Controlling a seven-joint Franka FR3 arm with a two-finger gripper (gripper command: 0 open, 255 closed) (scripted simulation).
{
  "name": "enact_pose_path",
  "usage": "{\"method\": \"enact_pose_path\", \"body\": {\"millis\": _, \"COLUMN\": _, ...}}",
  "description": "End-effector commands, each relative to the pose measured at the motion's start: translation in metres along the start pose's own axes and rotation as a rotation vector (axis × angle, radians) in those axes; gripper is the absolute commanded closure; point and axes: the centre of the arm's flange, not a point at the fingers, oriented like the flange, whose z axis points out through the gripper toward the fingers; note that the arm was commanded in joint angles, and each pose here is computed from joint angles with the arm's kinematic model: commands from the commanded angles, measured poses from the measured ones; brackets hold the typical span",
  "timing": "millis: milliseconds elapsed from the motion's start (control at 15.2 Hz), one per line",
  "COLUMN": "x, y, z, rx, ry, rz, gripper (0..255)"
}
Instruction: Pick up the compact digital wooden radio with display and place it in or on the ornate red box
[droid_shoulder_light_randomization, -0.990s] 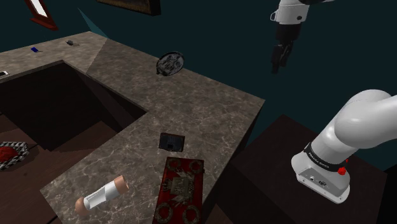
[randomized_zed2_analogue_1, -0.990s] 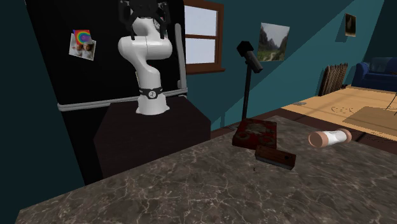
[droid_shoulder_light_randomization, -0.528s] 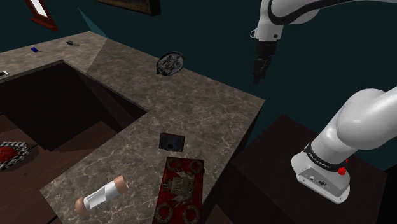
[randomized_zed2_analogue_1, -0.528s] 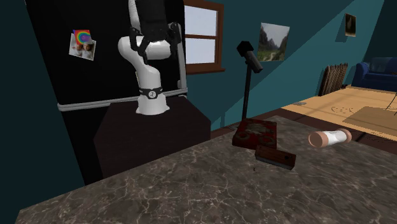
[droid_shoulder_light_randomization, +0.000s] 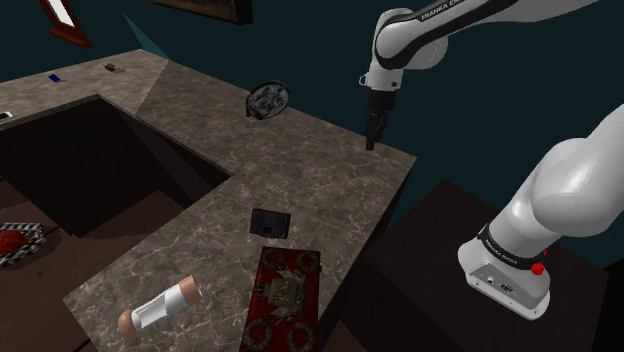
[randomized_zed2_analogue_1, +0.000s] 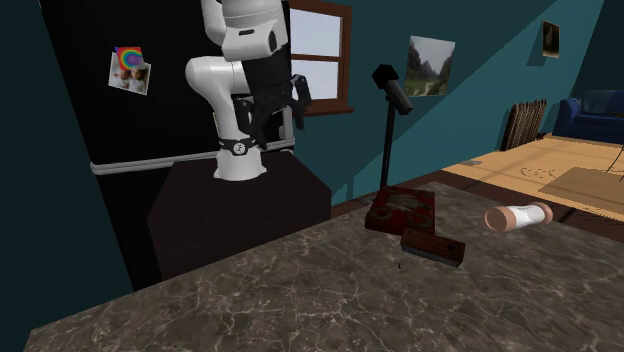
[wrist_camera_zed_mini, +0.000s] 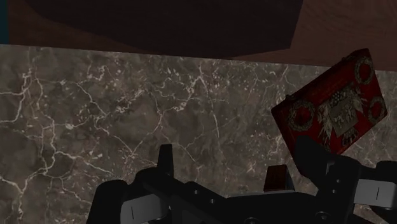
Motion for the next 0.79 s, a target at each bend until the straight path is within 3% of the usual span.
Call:
{"method": "enact_pose_path", "body": {"millis": 0, "x": 0.017, "y": -0.001, "z": 0.02, "rx": 0.028, "ry": 0.0, "rz": -0.032, "gripper": 0}}
{"method": "enact_pose_path", "body": {"millis": 726, "x": 0.124, "y": -0.015, "z": 0.117, "rx": 0.174, "ry": -0.003, "rz": -0.204, "gripper": 0}}
